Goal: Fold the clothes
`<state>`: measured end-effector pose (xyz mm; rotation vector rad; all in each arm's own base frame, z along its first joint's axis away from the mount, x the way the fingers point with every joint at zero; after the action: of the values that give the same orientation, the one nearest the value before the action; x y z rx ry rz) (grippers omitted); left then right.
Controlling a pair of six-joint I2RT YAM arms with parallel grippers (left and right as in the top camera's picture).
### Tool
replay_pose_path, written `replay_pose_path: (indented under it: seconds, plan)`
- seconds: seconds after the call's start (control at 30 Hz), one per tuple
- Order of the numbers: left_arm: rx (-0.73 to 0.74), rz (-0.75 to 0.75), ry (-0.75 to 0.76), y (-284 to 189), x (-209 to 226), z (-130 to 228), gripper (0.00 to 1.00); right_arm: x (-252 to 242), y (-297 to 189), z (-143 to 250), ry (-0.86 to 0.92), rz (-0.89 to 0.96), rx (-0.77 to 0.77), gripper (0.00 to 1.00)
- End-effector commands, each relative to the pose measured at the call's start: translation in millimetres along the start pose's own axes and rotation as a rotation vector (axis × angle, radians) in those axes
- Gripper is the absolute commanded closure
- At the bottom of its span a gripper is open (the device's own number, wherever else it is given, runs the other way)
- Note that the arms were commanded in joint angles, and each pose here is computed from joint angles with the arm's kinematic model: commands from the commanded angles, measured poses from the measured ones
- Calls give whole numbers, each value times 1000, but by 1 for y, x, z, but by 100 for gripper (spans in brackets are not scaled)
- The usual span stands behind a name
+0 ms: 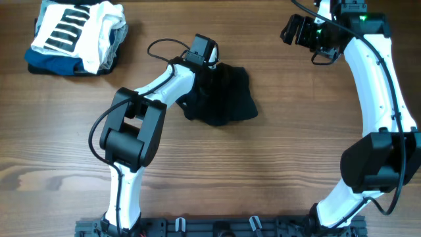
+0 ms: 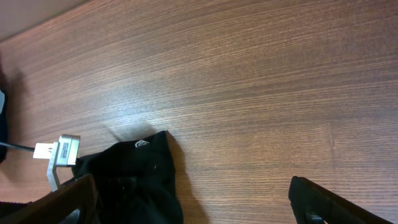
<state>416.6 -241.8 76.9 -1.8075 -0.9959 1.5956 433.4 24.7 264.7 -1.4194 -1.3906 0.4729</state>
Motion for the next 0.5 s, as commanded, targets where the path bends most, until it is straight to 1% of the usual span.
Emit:
replay_pose_path:
  seconds: [0.0,0.13,0.17,0.33,0.43,0.47]
  plan:
    - [-50,-166,-48,-2,28,0,96,-1,1,0,-21,14,-6,1]
    - [-121,-111,37,-41,-3,-9,96,-1,1,0,-21,14,-6,0]
    - [-132,-105,78,-52,-10,-9,94,-1,1,0,-21,14,-6,1]
    - [-168,-92,225,-92,-33,-6,52,-1,1,0,-21,13,-7,0]
    - [-168,-102,221,-114,-35,-2,36,-1,1,0,-22,13,-6,1]
    - [-158,-112,206,-121,-32,0,34,-1,1,0,-22,13,-6,1]
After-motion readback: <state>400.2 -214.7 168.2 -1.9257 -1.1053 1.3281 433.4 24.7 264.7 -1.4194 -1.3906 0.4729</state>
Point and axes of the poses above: each gripper's point midway between its finger pads, its own y axis out along the fingers, its own x axis along the line the jaws close on, z = x × y, the point moved 8 cm from there along -y, back along the fingers, and after that the axes turned 8 degrees about y, right-handed, at the moved point
